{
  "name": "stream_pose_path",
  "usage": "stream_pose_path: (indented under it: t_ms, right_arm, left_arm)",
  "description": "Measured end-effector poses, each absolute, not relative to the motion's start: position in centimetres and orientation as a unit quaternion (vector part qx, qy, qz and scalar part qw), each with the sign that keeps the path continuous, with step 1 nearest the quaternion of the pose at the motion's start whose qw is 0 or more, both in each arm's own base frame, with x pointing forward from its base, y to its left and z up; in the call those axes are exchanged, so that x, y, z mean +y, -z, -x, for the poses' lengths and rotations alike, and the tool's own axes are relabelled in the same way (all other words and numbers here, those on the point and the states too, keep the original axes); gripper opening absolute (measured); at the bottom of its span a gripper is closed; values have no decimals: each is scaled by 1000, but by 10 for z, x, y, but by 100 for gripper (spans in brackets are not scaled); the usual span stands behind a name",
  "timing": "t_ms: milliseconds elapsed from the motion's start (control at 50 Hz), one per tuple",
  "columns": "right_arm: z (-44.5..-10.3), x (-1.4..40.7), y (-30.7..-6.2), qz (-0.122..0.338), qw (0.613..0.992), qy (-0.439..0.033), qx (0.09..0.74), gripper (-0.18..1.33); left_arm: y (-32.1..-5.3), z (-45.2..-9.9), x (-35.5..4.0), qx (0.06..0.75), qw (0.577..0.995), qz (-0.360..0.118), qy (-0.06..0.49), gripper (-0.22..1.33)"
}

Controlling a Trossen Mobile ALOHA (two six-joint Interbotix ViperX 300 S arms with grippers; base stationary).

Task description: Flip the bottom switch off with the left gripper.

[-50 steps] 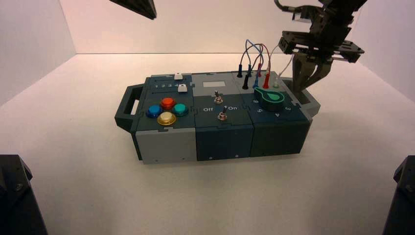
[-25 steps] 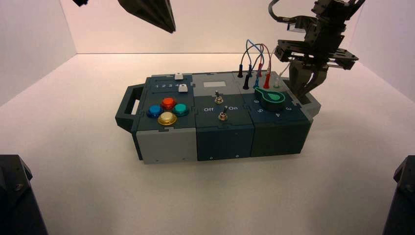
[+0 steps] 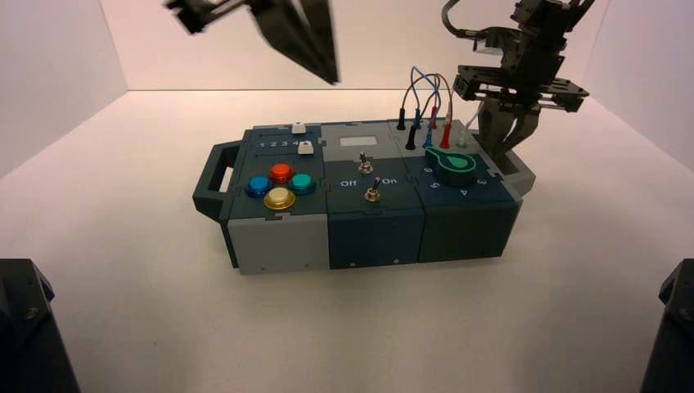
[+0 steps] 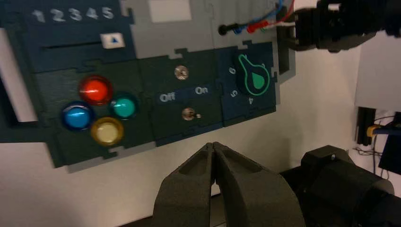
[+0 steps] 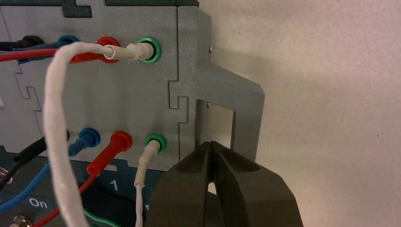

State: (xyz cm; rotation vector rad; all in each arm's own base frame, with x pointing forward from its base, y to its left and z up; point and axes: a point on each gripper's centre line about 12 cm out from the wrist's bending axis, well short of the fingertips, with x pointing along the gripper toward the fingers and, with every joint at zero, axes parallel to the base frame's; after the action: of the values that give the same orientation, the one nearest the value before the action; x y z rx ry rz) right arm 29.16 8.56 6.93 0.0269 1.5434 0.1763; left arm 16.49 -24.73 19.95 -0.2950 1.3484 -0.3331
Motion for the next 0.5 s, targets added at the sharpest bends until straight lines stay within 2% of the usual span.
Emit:
stream_pose_path:
  t_ms: [260, 500]
  right_arm:
    - [-293, 86, -68, -9, 708, -79, 701, -16]
    - [-292, 86, -67, -9, 706, -79, 703, -16]
  left_arm:
    - [-188, -161, -277, 638, 746, 114, 154, -16]
    - [-185, -158, -288, 648, 739, 107, 150, -16]
